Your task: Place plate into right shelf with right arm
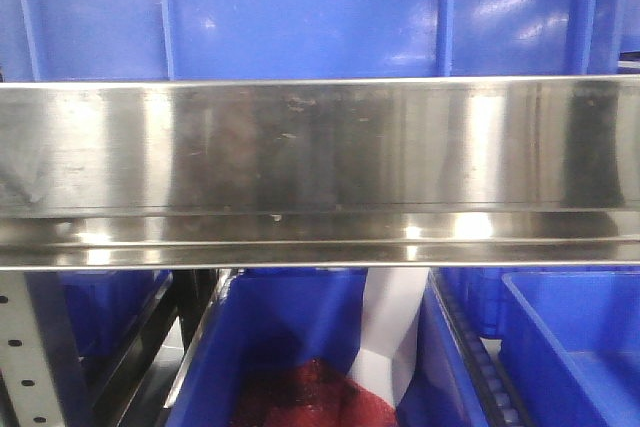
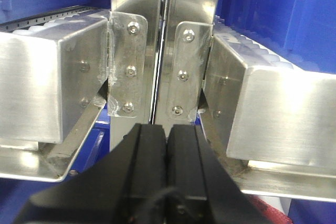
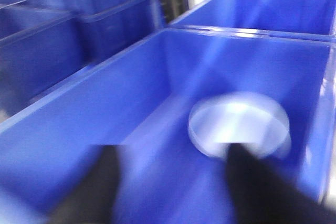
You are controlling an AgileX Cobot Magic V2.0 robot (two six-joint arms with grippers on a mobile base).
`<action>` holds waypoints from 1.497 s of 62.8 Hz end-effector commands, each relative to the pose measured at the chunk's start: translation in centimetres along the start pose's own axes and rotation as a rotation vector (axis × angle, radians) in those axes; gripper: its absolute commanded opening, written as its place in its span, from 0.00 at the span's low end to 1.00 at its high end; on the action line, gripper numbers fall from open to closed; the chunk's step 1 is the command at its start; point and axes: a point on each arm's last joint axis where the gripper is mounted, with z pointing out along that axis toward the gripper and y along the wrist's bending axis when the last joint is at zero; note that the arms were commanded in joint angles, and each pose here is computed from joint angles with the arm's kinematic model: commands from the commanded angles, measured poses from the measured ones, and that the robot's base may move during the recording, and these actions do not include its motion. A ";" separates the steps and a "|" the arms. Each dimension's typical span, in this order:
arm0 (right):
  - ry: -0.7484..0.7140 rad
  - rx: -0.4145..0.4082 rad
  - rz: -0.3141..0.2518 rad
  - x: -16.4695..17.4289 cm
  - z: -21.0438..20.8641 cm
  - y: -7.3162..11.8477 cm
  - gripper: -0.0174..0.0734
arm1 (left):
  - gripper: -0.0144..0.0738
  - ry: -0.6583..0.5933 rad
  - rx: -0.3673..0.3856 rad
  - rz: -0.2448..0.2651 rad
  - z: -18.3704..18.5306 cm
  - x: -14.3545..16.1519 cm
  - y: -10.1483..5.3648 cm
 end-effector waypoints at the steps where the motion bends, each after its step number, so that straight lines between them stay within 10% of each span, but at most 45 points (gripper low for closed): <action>1: -0.110 -0.013 -0.033 -1.5 -4.1 1.1 0.23 | 0.11 -0.075 0.015 -0.008 0.0 -0.4 -0.1; 37: -0.194 -0.018 -0.064 -1.7 -8.0 2.0 0.26 | 0.11 -0.075 0.015 -0.008 0.0 -0.4 -0.1; 58: -0.348 0.244 -0.203 -1.8 -8.5 -0.5 0.25 | 0.11 -0.075 0.015 -0.008 0.0 -0.4 -0.1; 67: -0.432 0.363 -0.127 0.5 -9.9 -2.1 0.25 | 0.11 -0.075 0.015 -0.008 0.0 -0.4 -0.1; 94: -0.519 0.535 -0.143 16.2 -13.4 -3.4 0.25 | 0.11 -0.075 0.015 -0.008 0.0 -0.4 -0.1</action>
